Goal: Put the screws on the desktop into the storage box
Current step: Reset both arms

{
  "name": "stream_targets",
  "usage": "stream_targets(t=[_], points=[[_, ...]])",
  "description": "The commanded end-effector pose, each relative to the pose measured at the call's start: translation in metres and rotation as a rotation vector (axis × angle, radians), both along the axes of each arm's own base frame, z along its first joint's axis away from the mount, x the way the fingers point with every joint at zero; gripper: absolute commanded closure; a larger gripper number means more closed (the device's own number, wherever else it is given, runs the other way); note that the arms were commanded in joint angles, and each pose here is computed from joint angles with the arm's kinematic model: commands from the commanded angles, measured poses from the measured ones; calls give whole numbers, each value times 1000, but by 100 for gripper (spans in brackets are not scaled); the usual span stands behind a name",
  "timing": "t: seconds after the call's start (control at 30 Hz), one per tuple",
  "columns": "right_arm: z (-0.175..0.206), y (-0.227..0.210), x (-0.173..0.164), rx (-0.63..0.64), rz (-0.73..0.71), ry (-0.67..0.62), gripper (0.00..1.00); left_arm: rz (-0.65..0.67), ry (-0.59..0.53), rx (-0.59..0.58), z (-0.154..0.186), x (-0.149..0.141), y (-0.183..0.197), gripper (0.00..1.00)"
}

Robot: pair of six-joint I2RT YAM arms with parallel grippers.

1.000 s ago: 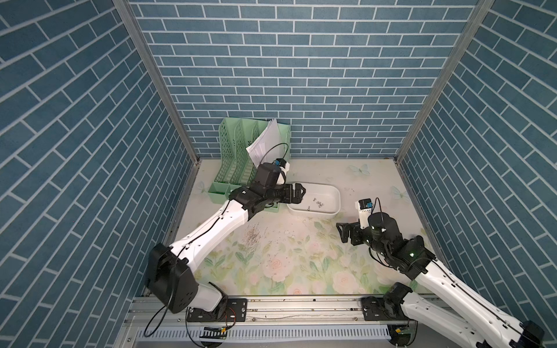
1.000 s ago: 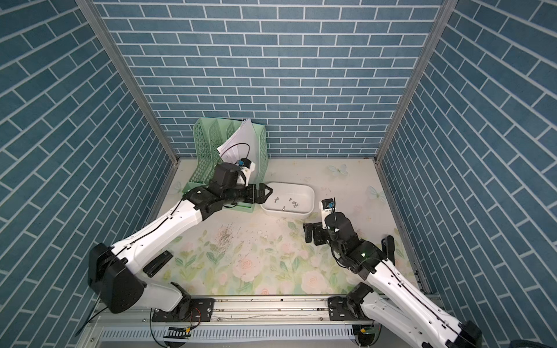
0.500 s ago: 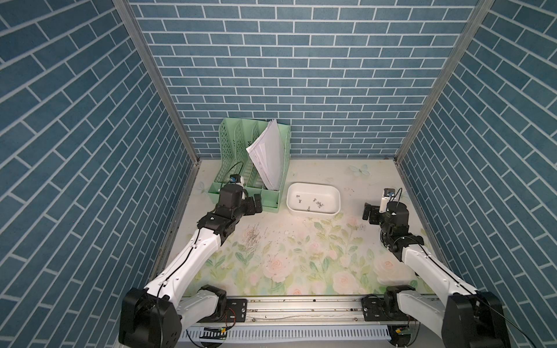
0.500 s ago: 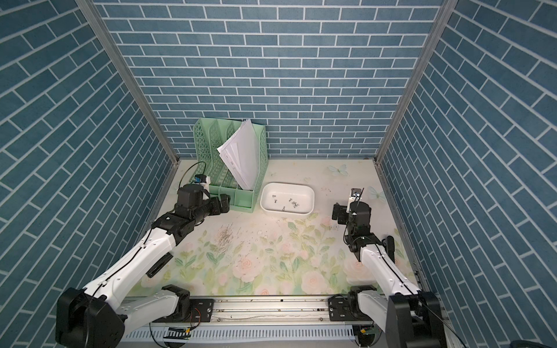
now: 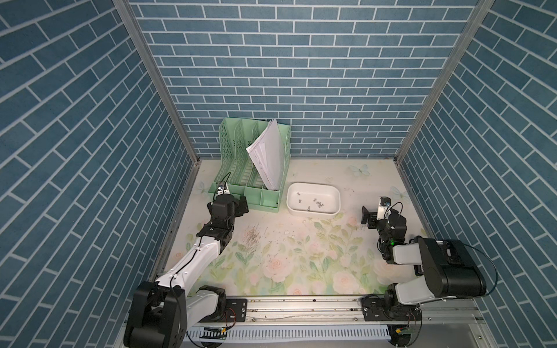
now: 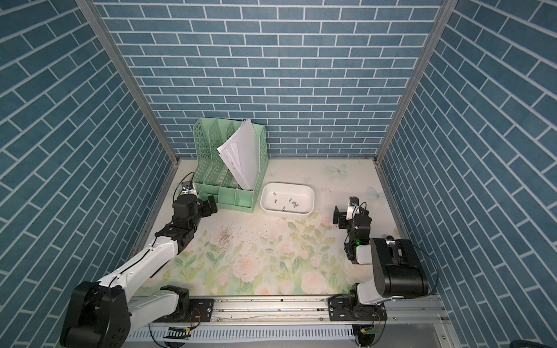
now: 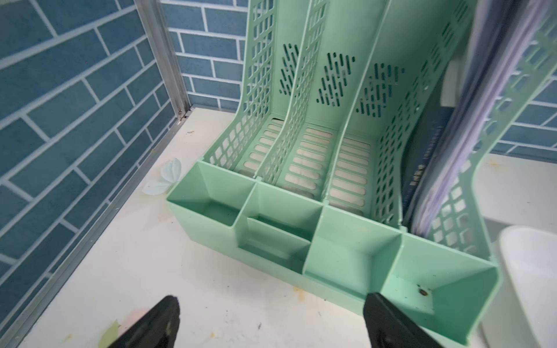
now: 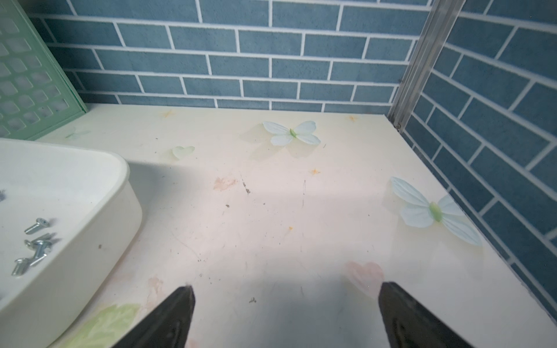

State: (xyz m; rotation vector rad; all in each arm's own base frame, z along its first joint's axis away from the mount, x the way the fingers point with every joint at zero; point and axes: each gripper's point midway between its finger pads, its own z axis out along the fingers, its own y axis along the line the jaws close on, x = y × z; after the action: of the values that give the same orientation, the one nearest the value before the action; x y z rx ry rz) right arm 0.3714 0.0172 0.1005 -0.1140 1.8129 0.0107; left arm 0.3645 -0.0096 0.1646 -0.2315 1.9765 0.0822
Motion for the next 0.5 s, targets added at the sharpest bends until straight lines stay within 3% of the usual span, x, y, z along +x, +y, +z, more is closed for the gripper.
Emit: stream_targets(t=[0.0, 0.1, 0.47], points=[[25, 3, 3, -23, 27, -121, 0, -22, -140, 71, 13, 6, 7, 0], [25, -2, 1, -18, -1, -133, 0, -53, -185, 103, 2, 6, 10, 0], [24, 1, 2, -23, 13, -122, 0, -162, -360, 48, -25, -3, 20, 0]])
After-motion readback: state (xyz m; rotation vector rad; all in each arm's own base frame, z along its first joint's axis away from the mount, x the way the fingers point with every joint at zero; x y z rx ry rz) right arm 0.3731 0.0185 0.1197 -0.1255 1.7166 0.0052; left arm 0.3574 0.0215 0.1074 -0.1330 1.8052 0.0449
